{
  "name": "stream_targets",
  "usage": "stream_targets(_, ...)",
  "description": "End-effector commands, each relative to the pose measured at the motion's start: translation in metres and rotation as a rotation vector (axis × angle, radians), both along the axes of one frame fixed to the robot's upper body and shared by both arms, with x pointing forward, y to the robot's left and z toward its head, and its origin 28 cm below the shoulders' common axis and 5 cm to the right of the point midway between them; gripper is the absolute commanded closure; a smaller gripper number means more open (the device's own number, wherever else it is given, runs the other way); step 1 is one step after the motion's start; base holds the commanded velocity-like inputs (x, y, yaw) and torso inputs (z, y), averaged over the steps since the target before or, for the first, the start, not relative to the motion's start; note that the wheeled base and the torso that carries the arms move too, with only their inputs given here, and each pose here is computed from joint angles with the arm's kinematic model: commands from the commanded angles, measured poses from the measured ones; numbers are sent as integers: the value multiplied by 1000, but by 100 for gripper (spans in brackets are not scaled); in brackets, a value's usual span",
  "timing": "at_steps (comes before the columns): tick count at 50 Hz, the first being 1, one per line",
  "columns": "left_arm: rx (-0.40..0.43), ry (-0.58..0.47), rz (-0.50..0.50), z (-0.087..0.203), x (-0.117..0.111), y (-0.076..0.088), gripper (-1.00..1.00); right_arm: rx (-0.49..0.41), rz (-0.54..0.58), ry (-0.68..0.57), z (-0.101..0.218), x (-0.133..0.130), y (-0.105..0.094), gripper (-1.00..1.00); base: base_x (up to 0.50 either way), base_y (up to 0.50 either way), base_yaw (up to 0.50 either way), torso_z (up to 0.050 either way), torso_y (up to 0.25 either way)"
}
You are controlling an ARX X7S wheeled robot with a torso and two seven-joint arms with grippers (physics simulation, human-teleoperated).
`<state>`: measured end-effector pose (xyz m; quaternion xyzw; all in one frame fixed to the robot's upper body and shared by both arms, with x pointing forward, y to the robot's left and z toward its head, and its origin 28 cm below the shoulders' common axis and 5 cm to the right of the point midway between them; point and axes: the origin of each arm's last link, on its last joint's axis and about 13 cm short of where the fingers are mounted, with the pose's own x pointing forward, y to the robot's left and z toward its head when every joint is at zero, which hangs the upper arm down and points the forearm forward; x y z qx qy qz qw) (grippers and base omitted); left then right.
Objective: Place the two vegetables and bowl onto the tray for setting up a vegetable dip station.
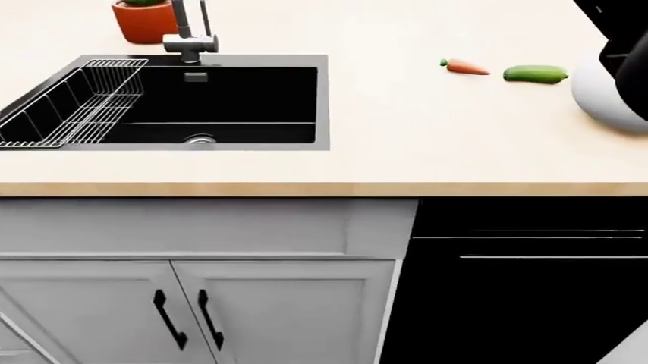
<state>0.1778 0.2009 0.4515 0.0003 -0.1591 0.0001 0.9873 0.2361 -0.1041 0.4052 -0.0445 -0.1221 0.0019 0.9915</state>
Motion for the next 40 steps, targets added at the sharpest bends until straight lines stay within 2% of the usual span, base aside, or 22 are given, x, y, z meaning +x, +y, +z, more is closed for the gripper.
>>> stream_targets(1,5,0,-9,1,-4,1,-100,-28,61,13,1,-9,0,-100,27,-500,0,0,0)
stream_targets(40,-18,5,-26,0,-3,0,-100,-44,91,0,2,-9,1,-100,102,-498,0,0,0)
